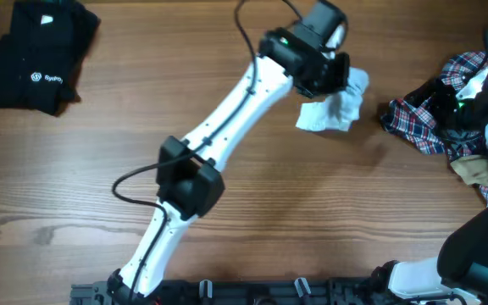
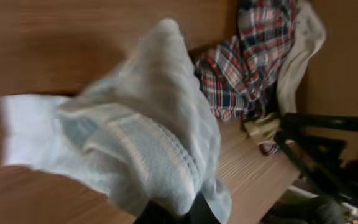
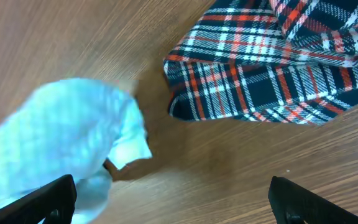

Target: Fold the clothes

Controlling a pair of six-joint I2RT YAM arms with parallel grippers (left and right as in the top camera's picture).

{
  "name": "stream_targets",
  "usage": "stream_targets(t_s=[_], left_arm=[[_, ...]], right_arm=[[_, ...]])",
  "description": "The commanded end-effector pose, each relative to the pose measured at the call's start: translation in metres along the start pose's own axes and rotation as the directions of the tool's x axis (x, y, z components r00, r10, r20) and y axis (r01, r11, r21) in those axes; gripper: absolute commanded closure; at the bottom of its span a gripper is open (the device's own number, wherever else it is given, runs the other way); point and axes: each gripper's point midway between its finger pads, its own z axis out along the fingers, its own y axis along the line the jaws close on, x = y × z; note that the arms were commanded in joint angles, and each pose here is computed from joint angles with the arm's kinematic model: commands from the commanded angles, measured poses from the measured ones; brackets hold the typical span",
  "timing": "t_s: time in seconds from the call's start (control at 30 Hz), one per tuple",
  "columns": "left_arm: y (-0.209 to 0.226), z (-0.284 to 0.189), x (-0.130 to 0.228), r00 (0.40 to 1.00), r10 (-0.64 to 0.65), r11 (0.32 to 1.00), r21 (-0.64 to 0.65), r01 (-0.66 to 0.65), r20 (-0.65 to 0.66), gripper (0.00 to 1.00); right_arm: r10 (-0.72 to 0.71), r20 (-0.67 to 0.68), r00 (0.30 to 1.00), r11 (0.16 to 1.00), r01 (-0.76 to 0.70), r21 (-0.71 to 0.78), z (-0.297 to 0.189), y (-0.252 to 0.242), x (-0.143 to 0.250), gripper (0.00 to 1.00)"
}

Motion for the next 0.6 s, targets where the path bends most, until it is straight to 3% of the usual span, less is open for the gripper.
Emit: stream_targets(t_s=[0.0, 0.07, 0.2, 0.3, 0.33, 0.4, 0.43, 0.47, 0.57], left_arm=[[0.039, -0.038, -0.024, 0.996, -0.090, 0.995, -0.036, 0.090, 0.023, 0.96], [0.063, -0.048, -0.033, 0.990, -0.135, 0.988, -0.074, 0.138, 0.038, 0.96], [0.164, -0.090, -0.050, 0.958, -0.270, 0.921, -0.267, 0.285, 0.092, 0.95], [0.226, -0.111, -0.055, 0.940, -0.326, 0.876, -0.341, 0.342, 0.104, 0.83], [0.246, -0.115, -0.055, 0.931, -0.350, 0.862, -0.353, 0.363, 0.103, 0.71], [0.286, -0.121, -0.051, 0.900, -0.421, 0.819, -0.381, 0.430, 0.111, 0.67], [0.304, -0.126, -0.048, 0.892, -0.438, 0.801, -0.401, 0.445, 0.114, 0.53], [0.319, -0.130, -0.045, 0.887, -0.449, 0.790, -0.415, 0.451, 0.110, 0.03], [0.353, -0.142, -0.033, 0.871, -0.481, 0.753, -0.460, 0.471, 0.104, 0.00]], right_arm=[[-0.007, 0.023, 1.000, 1.000, 0.007, 0.015, -0.007, 0.000, -0.001, 0.00], [-0.005, 0.022, 1.000, 1.000, 0.005, 0.014, -0.007, 0.000, -0.001, 0.00], [0.002, 0.012, 1.000, 1.000, -0.002, 0.018, -0.007, -0.001, 0.001, 0.00], [0.010, 0.011, 1.000, 1.000, -0.010, 0.013, -0.007, -0.001, 0.002, 0.00], [0.012, 0.009, 1.000, 1.000, -0.012, 0.011, -0.007, 0.000, 0.002, 0.01], [0.015, 0.005, 1.000, 1.000, -0.015, 0.012, -0.007, -0.001, 0.003, 0.00], [0.016, 0.002, 1.000, 1.000, -0.016, 0.013, -0.007, -0.001, 0.004, 0.00], [0.016, -0.001, 1.000, 1.000, -0.016, 0.014, -0.007, -0.001, 0.005, 0.00], [0.015, -0.008, 1.000, 1.000, -0.015, 0.017, -0.007, -0.001, 0.006, 0.00]])
